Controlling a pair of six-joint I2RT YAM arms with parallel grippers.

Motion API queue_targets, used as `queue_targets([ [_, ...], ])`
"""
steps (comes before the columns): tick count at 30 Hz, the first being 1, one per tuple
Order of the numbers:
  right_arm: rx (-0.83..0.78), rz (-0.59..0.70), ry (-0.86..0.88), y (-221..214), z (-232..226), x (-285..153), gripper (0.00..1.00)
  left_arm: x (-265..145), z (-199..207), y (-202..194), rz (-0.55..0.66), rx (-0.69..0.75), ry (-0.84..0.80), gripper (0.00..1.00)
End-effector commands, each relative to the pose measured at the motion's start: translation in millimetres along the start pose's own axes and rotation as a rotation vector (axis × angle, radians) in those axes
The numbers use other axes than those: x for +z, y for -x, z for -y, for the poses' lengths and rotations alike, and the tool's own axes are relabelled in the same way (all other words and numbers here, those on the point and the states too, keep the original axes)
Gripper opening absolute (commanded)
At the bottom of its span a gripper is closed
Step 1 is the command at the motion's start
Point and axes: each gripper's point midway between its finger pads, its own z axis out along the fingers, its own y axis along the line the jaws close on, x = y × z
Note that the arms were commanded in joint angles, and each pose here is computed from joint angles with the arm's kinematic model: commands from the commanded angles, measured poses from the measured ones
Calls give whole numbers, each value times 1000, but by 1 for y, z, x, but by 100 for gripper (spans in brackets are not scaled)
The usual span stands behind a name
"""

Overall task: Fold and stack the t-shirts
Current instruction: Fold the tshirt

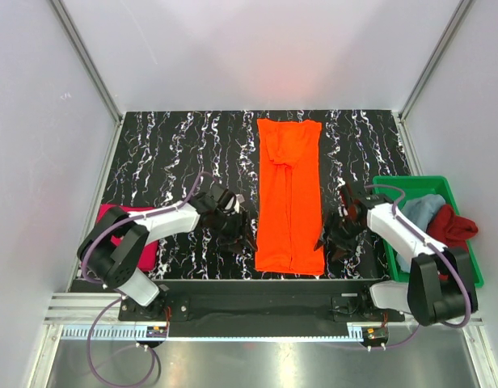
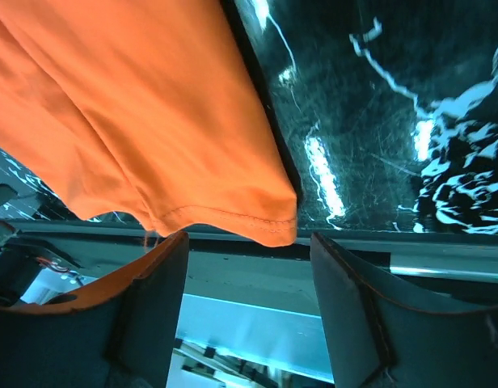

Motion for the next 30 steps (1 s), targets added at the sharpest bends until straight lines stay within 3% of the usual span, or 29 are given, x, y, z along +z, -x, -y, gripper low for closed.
queue_targets([
  [1,47,42,109,-2,-16,-2,68,4,19,9,49,-39,-106,62],
  [5,125,0,133,-19,-7,17,62,14,8,3,44,-126,-65,59],
  [7,147,3,139,-21,-5,21,59,20,0,-3,46,-169,-36,54],
  [11,164,7,119,-24,1,23,57,27,-8,-14,44,-246,-8,54],
  [20,234,-29,86,-36,9,25,52,43,-5,-29,11,-255,18,57],
  [30,271,-30,66,-37,11,25,47,47,-16,-32,12,-280,52,53],
])
